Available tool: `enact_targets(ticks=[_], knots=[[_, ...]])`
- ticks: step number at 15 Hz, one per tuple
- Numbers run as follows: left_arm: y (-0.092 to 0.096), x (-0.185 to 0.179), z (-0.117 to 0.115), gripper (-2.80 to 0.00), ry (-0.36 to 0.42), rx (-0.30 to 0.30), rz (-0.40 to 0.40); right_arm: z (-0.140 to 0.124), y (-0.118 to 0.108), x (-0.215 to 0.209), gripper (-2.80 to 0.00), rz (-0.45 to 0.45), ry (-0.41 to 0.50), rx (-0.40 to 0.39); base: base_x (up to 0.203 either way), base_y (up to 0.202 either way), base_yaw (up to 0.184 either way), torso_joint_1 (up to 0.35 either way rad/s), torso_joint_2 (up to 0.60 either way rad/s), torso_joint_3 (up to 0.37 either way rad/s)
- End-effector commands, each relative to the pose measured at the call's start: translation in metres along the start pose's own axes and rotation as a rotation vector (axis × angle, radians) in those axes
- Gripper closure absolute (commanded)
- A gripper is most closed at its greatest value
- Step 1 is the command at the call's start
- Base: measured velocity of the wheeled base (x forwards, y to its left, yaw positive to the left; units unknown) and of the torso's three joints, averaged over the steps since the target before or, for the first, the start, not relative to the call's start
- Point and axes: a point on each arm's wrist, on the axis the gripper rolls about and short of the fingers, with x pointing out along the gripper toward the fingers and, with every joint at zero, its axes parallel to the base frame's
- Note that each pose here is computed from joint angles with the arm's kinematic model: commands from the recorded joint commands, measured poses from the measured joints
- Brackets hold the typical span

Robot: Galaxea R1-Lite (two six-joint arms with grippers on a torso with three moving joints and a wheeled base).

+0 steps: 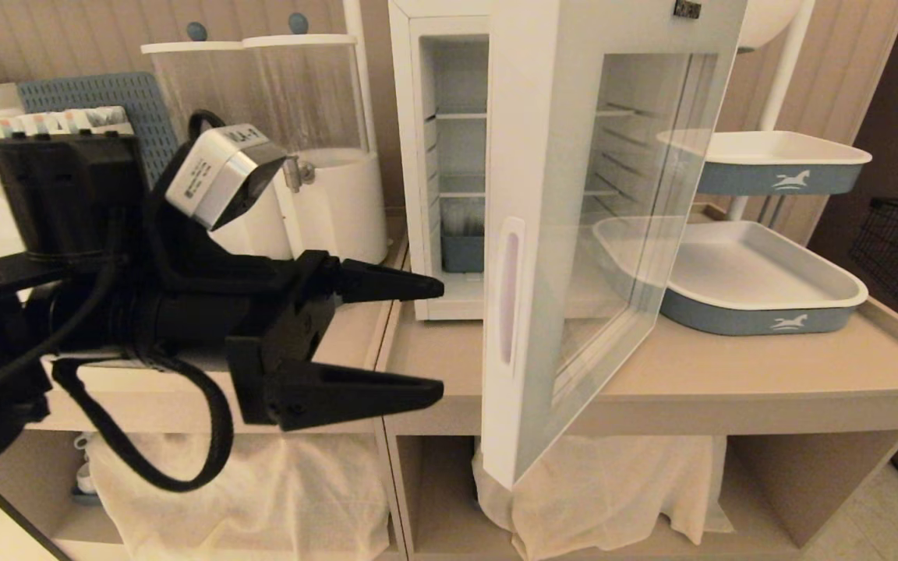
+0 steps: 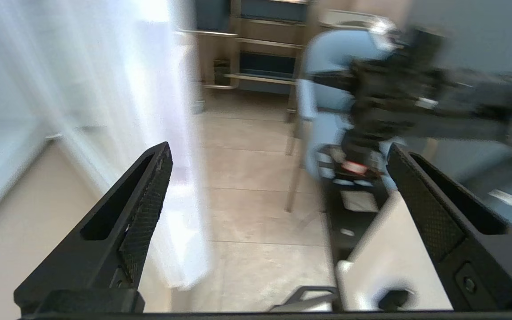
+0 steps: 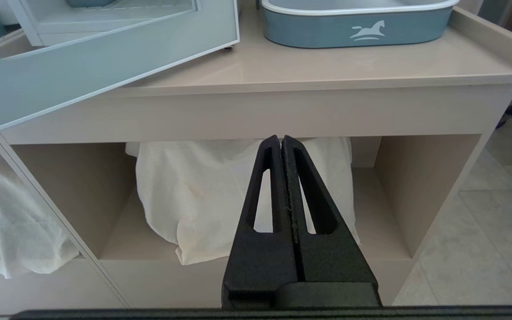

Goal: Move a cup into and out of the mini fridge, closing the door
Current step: Open the freezer door

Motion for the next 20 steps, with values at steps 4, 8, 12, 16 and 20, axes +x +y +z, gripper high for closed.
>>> enact_targets(ticks=[4,8,12,16,20], knots=[[0.074,0.028,-0.019,-2.80,0.029,-0.059,0.094,0.000,0.000,0.000,0.00,0.001,-0.002,0.000,0.000,0.000,0.000,0.000,0.00,0.000],[0.113,0.045,-0.025,-2.80,0.021,-0.086,0.101,0.000,0.000,0.000,0.00,0.001,-0.003,0.000,0.000,0.000,0.000,0.000,0.00,0.000],[0.106,0.043,-0.017,-2.80,0.004,-0.112,-0.056,0.000,0.000,0.000,0.00,0.001,-0.002,0.000,0.000,0.000,0.000,0.000,0.00,0.000],[0.088,0.049,-0.009,-2.80,0.001,-0.103,-0.130,0.000,0.000,0.000,0.00,0.001,-0.002,0.000,0.000,0.000,0.000,0.000,0.00,0.000],[0.075,0.043,-0.006,-2.80,0.000,-0.100,-0.198,0.000,0.000,0.000,0.00,0.001,0.000,0.000,0.000,0.000,0.000,0.000,0.00,0.000]])
